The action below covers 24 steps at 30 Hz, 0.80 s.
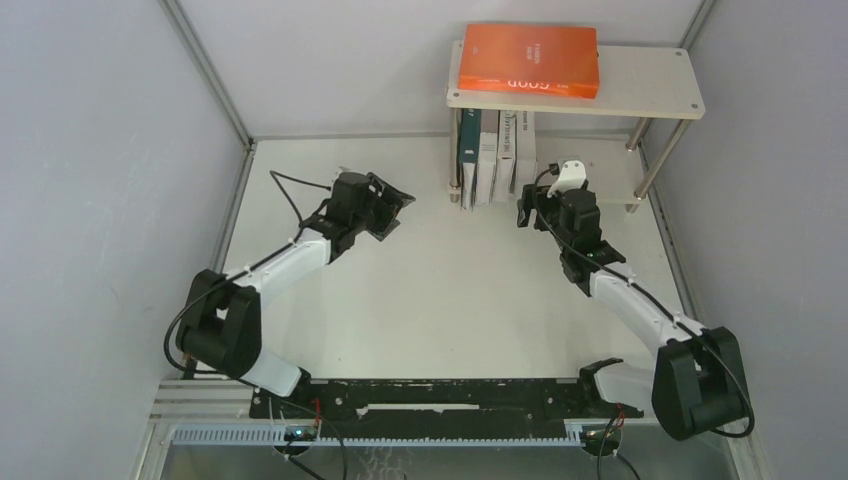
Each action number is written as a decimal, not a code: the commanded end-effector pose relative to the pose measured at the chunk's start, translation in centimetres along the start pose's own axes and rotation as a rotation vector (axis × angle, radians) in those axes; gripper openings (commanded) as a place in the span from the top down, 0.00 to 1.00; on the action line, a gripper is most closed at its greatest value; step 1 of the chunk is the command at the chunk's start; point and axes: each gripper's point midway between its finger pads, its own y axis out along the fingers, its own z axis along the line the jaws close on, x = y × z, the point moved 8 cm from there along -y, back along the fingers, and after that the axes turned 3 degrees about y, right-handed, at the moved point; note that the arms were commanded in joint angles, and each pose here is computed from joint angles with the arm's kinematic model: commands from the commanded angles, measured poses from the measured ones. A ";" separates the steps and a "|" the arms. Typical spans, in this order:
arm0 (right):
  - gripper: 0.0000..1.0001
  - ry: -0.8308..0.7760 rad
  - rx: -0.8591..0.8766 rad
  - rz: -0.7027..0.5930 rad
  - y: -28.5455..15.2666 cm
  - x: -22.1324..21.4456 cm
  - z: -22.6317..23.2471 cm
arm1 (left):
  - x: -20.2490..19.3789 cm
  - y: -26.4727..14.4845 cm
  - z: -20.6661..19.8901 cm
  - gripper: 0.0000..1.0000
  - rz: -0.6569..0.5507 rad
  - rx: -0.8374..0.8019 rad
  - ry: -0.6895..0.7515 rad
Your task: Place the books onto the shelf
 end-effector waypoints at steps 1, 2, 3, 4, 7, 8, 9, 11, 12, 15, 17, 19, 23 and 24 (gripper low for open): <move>0.12 0.045 0.003 -0.024 -2.3 1.2 0.7 | -0.7 -2.4 0.4 0.25 -0.039 0.001 0.026; 0.12 0.052 0.007 -0.015 -2.8 1.2 0.8 | -0.9 -2.9 0.5 0.24 -0.039 -0.001 0.035; 0.11 0.062 0.009 -0.010 -3.3 1.3 1.0 | -1.0 -3.4 0.5 0.24 -0.041 0.000 0.049; 0.11 0.075 0.013 -0.008 -3.9 1.5 1.2 | -1.1 -3.9 0.6 0.24 -0.047 0.002 0.066; 0.07 0.111 0.012 0.053 -5.2 1.2 1.6 | -1.6 -5.5 0.7 0.23 -0.055 0.005 0.135; 0.07 0.125 0.008 0.074 -5.6 1.2 1.7 | -1.8 -5.9 0.9 0.22 -0.056 0.012 0.162; 0.07 0.134 0.000 0.092 -5.9 1.2 1.9 | -2.0 -6.3 1.1 0.21 -0.057 0.022 0.187; 0.04 0.153 -0.042 0.122 -6.5 1.0 2.0 | -2.2 -7.1 1.7 0.20 -0.071 0.043 0.234; 0.02 0.166 -0.064 0.136 -6.8 0.8 1.9 | -2.2 -7.4 1.9 0.20 -0.081 0.049 0.255; 0.01 0.194 -0.132 0.182 -7.5 0.3 1.6 | -1.9 -8.2 2.6 0.19 -0.129 0.072 0.305; 0.01 0.199 -0.198 0.208 -8.0 -0.1 1.1 | -1.5 -8.8 2.8 0.18 -0.173 0.090 0.338; 0.01 0.197 -0.249 0.232 -8.5 -0.5 0.6 | -0.9 -9.6 2.8 0.17 -0.234 0.101 0.380; 0.01 0.189 -0.303 0.221 -9.6 -0.3 -0.1 | 0.2 -11.7 2.5 0.09 -0.372 0.093 0.483; 0.01 0.189 -0.299 0.206 -10.1 0.0 -0.2 | 0.5 -12.4 2.3 0.01 -0.417 0.073 0.512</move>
